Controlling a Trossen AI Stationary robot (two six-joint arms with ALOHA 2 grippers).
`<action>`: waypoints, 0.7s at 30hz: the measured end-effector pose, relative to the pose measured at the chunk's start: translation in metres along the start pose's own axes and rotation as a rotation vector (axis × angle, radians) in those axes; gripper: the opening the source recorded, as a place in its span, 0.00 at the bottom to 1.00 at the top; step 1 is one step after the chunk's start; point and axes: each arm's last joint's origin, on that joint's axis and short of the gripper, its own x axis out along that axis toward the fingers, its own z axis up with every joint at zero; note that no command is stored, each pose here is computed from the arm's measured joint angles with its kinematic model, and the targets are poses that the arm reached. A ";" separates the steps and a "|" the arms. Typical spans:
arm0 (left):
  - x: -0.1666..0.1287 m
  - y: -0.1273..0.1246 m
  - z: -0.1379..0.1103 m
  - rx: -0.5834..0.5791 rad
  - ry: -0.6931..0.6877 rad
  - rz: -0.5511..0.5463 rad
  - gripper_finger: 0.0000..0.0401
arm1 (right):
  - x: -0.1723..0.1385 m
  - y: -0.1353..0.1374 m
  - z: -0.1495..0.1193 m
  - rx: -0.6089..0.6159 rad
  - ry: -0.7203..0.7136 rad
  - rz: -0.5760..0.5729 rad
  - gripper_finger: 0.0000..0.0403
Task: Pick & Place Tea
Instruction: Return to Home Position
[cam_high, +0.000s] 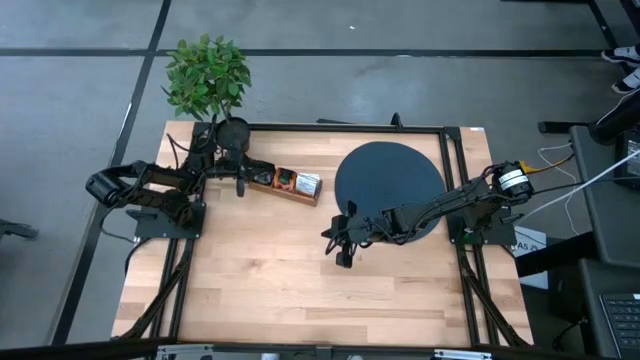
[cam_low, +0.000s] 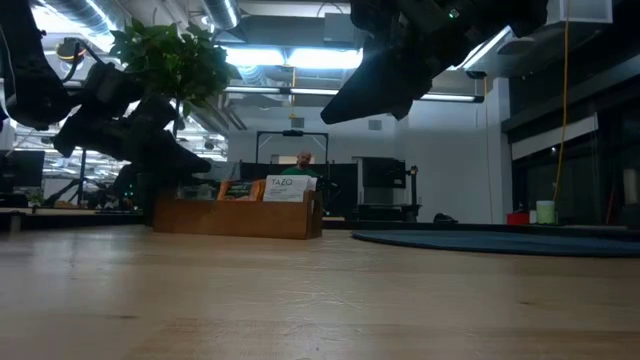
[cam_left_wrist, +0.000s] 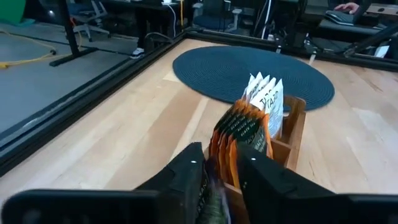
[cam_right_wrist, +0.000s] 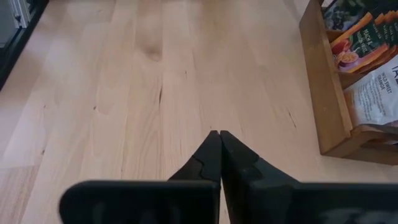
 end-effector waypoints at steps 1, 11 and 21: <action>0.000 0.000 0.000 0.003 -0.003 0.003 0.25 | 0.000 0.000 0.000 0.001 0.000 0.000 0.01; -0.008 -0.005 0.026 0.051 -0.164 -0.018 0.33 | -0.003 0.000 0.003 -0.079 -0.010 0.038 0.01; -0.026 -0.022 0.056 -0.012 -0.326 -0.115 0.04 | -0.049 -0.035 0.035 -0.121 -0.068 0.050 0.01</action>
